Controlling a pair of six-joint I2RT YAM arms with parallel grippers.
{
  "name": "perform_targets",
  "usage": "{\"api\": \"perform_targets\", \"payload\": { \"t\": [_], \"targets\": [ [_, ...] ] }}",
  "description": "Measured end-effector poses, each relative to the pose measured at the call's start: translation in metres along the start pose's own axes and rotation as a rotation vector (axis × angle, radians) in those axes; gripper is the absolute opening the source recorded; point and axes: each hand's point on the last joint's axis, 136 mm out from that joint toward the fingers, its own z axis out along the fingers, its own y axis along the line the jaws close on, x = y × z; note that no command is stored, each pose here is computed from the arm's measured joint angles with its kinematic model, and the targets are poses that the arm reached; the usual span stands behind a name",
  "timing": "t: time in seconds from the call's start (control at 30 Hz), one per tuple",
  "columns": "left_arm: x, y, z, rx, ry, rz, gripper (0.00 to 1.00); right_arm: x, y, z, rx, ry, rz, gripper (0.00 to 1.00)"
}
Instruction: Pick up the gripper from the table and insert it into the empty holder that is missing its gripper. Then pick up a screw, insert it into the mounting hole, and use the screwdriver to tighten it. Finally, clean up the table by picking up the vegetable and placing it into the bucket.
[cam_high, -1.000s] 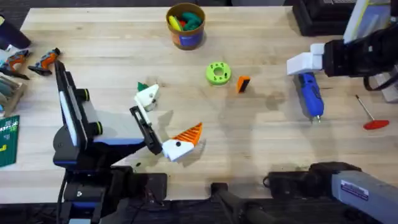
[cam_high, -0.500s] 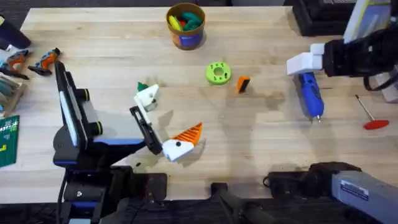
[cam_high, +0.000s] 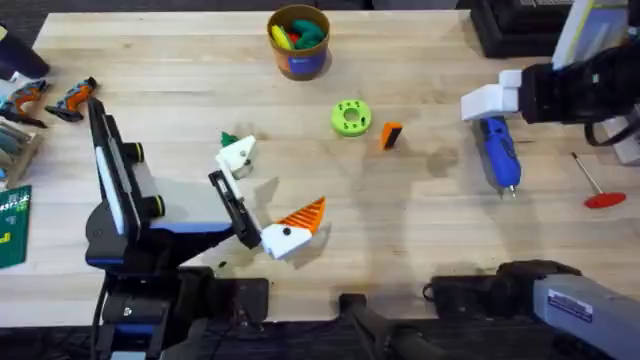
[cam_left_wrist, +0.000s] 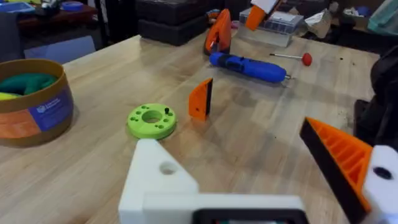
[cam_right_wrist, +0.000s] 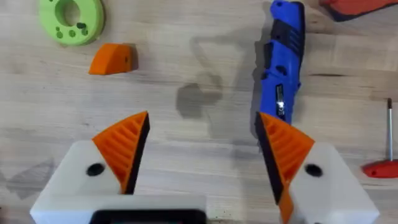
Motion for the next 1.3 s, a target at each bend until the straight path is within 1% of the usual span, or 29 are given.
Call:
{"api": "perform_targets", "payload": {
  "t": [0.53,0.67,0.73,0.77,0.8,0.9,1.07,1.3],
  "targets": [
    [0.0,0.0,0.0,0.0,0.0,0.0,0.986,-0.001,0.0,0.0,0.0,-0.002,0.0,0.98],
    [0.0,0.0,0.0,0.0,0.0,0.0,0.986,-0.006,0.0,0.0,0.0,-0.024,-0.001,0.98],
    [0.0,0.0,0.0,0.0,0.0,0.0,0.986,-0.014,0.0,0.0,0.0,-0.058,-0.003,0.979],
    [0.0,0.0,0.0,0.0,0.0,0.0,0.986,-0.017,0.0,-0.001,0.0,-0.07,0.0,0.979],
    [0.0,0.0,0.0,0.0,0.0,0.0,0.986,-0.019,0.0,-0.001,-0.001,-0.079,0.036,0.979],
    [0.0,0.0,0.0,0.0,0.0,0.0,0.986,-0.018,0.003,0.0,-0.007,-0.074,0.062,0.979],
    [0.0,0.0,0.0,0.0,0.0,0.0,0.986,-0.012,0.03,-0.004,-0.048,-0.045,0.022,0.979],
    [0.0,0.0,0.0,0.0,0.0,0.0,0.985,-0.01,0.076,-0.009,-0.097,0.064,-0.037,0.98]
  ]
}}
